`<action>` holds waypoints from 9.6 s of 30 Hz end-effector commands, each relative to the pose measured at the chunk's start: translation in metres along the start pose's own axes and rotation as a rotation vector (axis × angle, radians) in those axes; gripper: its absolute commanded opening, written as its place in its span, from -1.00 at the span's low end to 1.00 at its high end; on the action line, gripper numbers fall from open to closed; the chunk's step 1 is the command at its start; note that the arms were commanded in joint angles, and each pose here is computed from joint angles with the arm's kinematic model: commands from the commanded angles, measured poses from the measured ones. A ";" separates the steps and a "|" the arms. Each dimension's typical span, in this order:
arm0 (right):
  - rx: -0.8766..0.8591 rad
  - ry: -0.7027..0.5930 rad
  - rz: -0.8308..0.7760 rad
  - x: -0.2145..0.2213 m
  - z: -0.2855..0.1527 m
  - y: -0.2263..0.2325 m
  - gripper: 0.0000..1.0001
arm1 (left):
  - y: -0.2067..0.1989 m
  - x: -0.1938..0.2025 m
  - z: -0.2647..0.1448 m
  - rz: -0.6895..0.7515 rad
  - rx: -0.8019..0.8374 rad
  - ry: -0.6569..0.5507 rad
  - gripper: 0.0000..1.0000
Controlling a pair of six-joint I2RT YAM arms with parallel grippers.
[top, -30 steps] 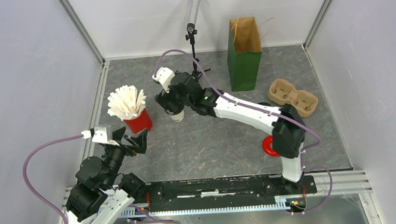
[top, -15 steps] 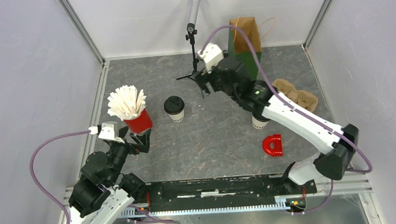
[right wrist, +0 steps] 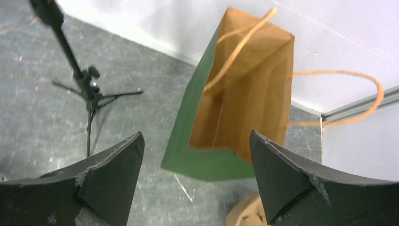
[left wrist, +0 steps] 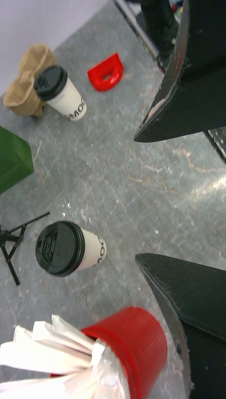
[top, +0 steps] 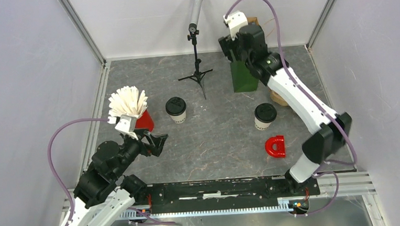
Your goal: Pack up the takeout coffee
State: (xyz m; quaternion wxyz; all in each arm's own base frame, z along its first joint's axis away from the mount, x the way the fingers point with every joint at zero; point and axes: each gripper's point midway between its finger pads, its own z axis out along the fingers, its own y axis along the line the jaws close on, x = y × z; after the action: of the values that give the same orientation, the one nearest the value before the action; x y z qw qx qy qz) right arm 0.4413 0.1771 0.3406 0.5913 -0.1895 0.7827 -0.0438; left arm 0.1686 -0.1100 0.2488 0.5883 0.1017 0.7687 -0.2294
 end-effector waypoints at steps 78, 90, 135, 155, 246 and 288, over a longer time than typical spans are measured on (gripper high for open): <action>-0.202 -0.303 0.134 -0.110 -0.079 -0.041 -1.00 | -0.093 -0.085 -0.018 -0.484 0.210 0.241 1.00; -0.457 -0.303 0.134 -0.071 -0.165 -0.001 -1.00 | -0.091 -0.095 -0.013 -0.473 0.169 0.252 1.00; -0.957 -0.148 -0.030 0.040 -0.231 0.150 0.22 | -0.057 -0.058 0.049 -0.503 -0.104 0.332 1.00; -0.198 -0.160 0.071 -0.017 -0.187 0.016 0.43 | -0.085 -0.064 0.099 -0.389 0.019 0.429 0.62; -0.721 0.437 0.302 0.205 -0.159 0.155 0.05 | -0.103 -0.051 0.097 0.040 0.348 0.579 0.11; 0.295 0.491 0.138 0.228 -0.045 -0.229 0.48 | -0.063 -0.070 0.063 -0.017 0.087 0.457 1.00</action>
State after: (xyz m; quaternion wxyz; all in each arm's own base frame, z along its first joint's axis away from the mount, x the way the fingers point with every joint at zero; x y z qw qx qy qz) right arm 0.3576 -0.1082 0.1645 0.3234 0.1269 0.9289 -0.1285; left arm 0.2222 -0.1844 0.3023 0.3790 0.1828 0.8825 -0.2100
